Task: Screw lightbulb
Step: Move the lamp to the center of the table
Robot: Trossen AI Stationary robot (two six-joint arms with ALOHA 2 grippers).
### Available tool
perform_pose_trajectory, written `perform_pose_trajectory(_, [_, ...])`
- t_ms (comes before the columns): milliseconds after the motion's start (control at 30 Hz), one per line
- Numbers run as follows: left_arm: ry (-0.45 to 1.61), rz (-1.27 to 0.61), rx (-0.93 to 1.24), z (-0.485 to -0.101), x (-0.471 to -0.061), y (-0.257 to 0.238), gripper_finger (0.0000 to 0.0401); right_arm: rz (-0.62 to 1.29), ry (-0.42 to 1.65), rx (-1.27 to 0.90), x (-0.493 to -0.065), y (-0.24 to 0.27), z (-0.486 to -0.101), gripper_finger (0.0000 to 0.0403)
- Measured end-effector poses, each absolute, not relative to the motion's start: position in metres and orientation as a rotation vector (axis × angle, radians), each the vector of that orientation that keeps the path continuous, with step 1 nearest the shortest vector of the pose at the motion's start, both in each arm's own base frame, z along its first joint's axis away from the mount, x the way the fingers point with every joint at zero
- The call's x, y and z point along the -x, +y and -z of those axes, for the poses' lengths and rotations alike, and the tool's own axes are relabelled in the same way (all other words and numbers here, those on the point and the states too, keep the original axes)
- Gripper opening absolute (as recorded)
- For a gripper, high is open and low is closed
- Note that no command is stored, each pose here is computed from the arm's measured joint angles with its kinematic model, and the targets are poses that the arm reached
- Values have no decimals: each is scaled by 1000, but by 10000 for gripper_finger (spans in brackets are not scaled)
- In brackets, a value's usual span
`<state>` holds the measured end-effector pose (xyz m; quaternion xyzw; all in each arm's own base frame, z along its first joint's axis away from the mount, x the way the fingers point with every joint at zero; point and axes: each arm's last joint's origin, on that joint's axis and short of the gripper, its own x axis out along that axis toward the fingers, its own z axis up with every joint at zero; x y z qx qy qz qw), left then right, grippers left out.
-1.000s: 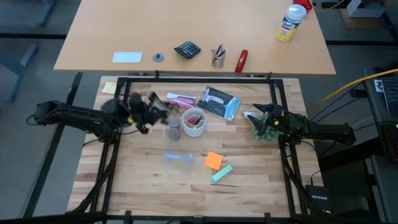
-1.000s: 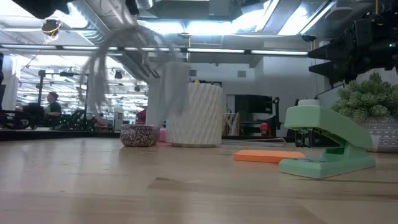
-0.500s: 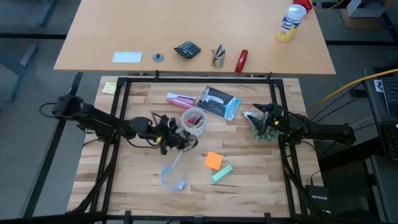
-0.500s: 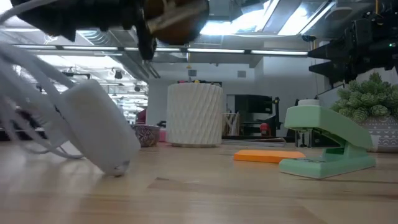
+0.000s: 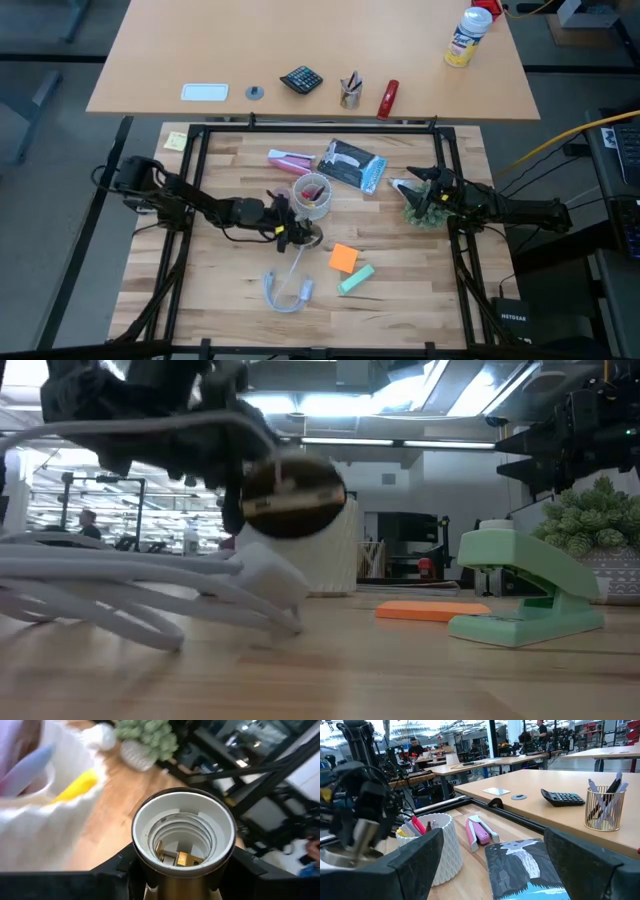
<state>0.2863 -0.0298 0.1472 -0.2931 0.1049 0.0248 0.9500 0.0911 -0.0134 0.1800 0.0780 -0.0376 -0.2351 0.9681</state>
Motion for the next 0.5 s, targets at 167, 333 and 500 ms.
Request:
perform_pose_trajectory(167, [239, -193, 574, -129, -289, -18, 169, 475, -76, -158, -91, -13, -180, 351])
perform_pose_trajectory(333, [219, -322, 483, -125, -299, -3, 169, 475, -76, -158, -91, -13, -180, 351])
perform_pose_trajectory(500, [219, -409, 408, -123, -312, 18, 171, 475, -76, -158, -91, -13, -180, 351])
